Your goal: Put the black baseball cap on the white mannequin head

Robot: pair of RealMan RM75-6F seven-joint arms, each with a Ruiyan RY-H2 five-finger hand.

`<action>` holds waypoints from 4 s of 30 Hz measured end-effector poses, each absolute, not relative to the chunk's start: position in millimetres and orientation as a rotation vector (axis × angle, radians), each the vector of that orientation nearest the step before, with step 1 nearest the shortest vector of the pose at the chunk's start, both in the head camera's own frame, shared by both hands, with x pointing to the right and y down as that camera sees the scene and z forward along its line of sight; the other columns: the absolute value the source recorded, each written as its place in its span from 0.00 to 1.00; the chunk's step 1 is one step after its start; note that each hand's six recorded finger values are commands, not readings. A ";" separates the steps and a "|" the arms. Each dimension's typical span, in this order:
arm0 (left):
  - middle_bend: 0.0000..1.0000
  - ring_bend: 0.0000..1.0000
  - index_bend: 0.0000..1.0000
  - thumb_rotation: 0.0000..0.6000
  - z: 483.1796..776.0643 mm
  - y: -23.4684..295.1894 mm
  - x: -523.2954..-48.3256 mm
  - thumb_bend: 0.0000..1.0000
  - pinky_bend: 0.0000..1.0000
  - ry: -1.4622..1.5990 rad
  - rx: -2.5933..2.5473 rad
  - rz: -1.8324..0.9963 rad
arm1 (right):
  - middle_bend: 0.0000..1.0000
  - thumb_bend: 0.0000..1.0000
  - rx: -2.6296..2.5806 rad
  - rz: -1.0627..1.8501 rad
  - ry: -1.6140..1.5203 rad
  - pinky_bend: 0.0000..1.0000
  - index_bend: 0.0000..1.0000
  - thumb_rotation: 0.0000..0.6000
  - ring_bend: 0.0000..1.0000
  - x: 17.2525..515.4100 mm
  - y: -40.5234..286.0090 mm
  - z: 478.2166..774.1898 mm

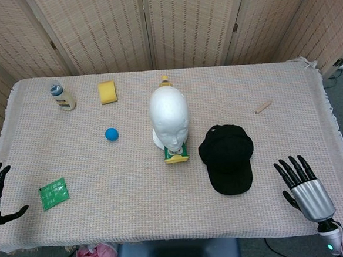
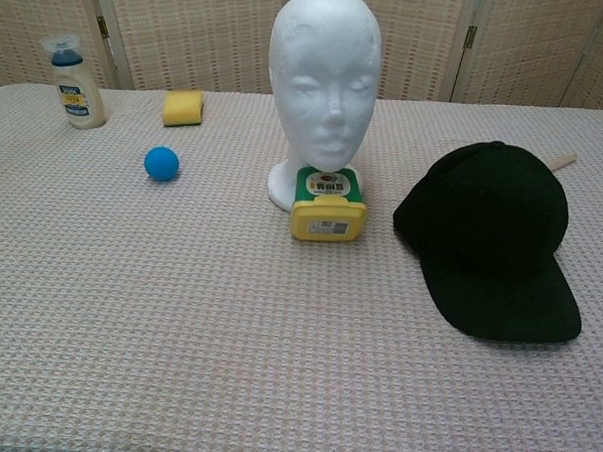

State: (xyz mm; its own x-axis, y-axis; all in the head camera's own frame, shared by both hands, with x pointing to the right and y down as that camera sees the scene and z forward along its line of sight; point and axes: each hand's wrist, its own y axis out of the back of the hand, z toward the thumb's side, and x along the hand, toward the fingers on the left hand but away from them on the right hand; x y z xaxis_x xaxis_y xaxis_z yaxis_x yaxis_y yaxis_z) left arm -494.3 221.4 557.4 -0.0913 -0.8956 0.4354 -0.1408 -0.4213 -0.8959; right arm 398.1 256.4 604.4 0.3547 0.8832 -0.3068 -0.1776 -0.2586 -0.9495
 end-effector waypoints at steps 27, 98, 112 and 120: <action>0.00 0.00 0.00 1.00 558.4 193.4 -541.4 0.12 0.12 1.252 -1.617 -1.630 | 0.26 0.20 -1.405 1.047 -0.554 0.15 0.24 1.00 0.16 335.8 306.6 664.3; 0.00 0.00 0.00 1.00 535.8 193.8 -565.4 0.13 0.12 1.276 -1.558 -1.598 | 0.68 0.62 -1.076 0.910 -0.978 0.87 0.80 1.00 0.68 310.6 171.2 658.3; 0.00 0.00 0.00 1.00 538.7 193.2 -566.9 0.13 0.12 1.282 -1.559 -1.612 | 0.68 0.62 -0.784 0.720 -1.014 0.88 0.81 1.00 0.68 310.0 129.5 597.1; 0.00 0.00 0.00 1.00 541.5 193.2 -567.3 0.13 0.12 1.274 -1.558 -1.627 | 0.68 0.63 -0.704 0.615 -1.037 0.88 0.81 1.00 0.68 277.6 107.0 573.3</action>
State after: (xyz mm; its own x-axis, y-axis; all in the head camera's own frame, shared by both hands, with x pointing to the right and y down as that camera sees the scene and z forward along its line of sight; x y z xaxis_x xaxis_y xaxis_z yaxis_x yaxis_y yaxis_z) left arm -567.3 193.2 541.5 -0.1800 -0.8791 0.4413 -0.2179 -0.4019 -0.8894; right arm 277.6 107.0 573.3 0.3840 0.7435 0.5475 -0.1245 0.6293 -0.7671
